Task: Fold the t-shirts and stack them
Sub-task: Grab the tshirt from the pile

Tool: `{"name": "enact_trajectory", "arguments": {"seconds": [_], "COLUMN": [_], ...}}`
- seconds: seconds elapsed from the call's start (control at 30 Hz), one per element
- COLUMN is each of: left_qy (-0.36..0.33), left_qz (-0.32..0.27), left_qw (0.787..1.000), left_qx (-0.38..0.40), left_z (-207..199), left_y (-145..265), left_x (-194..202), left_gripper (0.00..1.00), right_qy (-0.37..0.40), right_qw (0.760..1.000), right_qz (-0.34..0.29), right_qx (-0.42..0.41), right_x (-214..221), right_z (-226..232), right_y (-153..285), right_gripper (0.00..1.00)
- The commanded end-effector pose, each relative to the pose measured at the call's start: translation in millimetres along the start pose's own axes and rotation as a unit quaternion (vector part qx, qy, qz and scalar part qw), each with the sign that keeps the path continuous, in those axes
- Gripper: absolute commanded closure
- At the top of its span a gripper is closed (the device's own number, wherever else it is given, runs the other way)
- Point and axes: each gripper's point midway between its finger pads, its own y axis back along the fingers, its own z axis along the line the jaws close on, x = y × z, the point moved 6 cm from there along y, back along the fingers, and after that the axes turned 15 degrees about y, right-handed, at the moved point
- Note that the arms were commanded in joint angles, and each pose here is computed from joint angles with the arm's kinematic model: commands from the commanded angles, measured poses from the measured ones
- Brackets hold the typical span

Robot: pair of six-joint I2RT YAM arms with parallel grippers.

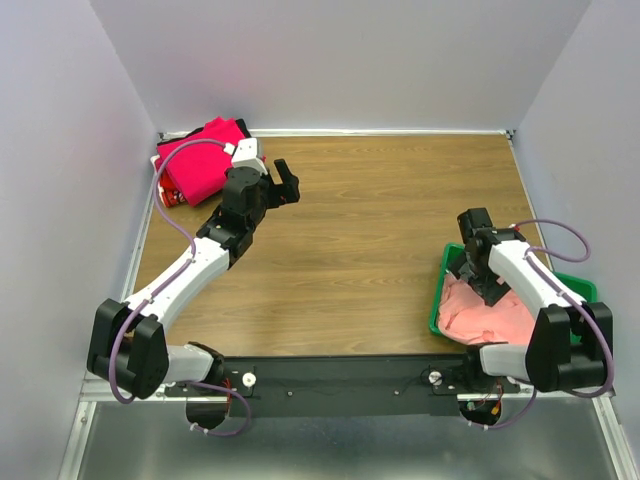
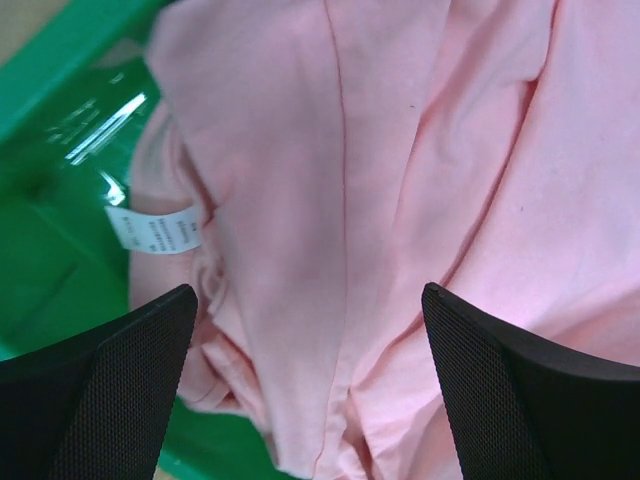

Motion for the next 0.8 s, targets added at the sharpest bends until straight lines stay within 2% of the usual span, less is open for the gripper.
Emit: {"name": "enact_trajectory", "arguments": {"seconds": [0.0, 0.1, 0.17, 0.2, 0.23, 0.27, 0.3, 0.33, 0.37, 0.47, 0.6, 0.7, 0.73, 0.77], "left_qy": [-0.002, -0.004, -0.004, -0.005, -0.005, -0.004, -0.003, -0.003, -0.003, -0.003, -0.007, -0.010, -0.010, -0.010], "left_qz": [0.002, 0.007, 0.012, 0.014, 0.015, 0.018, 0.017, 0.017, 0.017, 0.016, 0.013, 0.007, 0.007, 0.005], "left_qw": [1.000, 1.000, 1.000, 1.000, 1.000, 1.000, 1.000, 1.000, 1.000, 1.000, 1.000, 1.000, 1.000, 1.000], "left_qx": [-0.001, 0.001, 0.002, 0.002, 0.003, 0.002, 0.002, 0.001, 0.002, 0.002, 0.003, 0.005, 0.005, 0.005], "left_z": [4.9, 4.8, 4.9, 4.9, 5.1, 5.4, 5.3, 5.8, 5.7, 5.5, 4.6, 2.1, 2.1, 1.3], "left_y": [-2.1, -2.7, -3.1, -3.3, -3.6, -3.4, -2.3, -2.3, -1.7, -0.6, 0.4, 0.1, 0.1, 0.0], "left_x": [4.4, 6.3, 7.7, 8.7, 9.2, 10.0, 9.4, 9.9, 9.6, 9.1, 6.5, 2.2, 2.2, 1.0], "left_gripper": [0.02, 0.02, 0.02, 0.02, 0.02, 0.02, 0.02, 0.02, 0.02, 0.02, 0.02, 0.02, 0.02, 0.02], "right_qy": [0.007, 0.018, 0.021, 0.019, 0.021, 0.026, 0.025, 0.025, 0.025, 0.015, 0.005, 0.005, -0.004, 0.029], "right_qw": [1.000, 0.999, 0.999, 0.999, 0.999, 0.999, 0.999, 0.999, 0.999, 0.998, 0.992, 0.976, 0.964, 0.955], "right_qz": [0.025, 0.034, 0.033, 0.030, 0.029, 0.028, 0.024, 0.019, 0.011, -0.013, -0.081, -0.169, -0.214, -0.244], "right_qx": [-0.017, -0.021, -0.021, -0.026, -0.029, -0.031, -0.034, -0.036, -0.040, -0.058, -0.101, -0.136, -0.160, -0.167], "right_x": [7.3, 13.7, 15.0, 13.6, 13.6, 13.0, 11.6, 9.6, 5.4, -7.0, -46.1, -89.1, -110.8, -120.5], "right_z": [4.3, 5.7, 5.6, 6.8, 7.2, 7.3, 7.7, 7.2, 7.4, 5.2, 2.8, -1.4, -3.3, -5.8], "right_y": [-12.6, -19.8, -22.3, -22.5, -22.5, -22.0, -20.2, -18.1, -14.6, 4.4, 54.6, 104.8, 133.5, 146.0], "right_gripper": [0.02, 0.09, 0.19, 0.30, 0.37, 0.48, 0.66, 0.96, 1.00, 1.00, 1.00, 1.00, 1.00, 0.99]}}
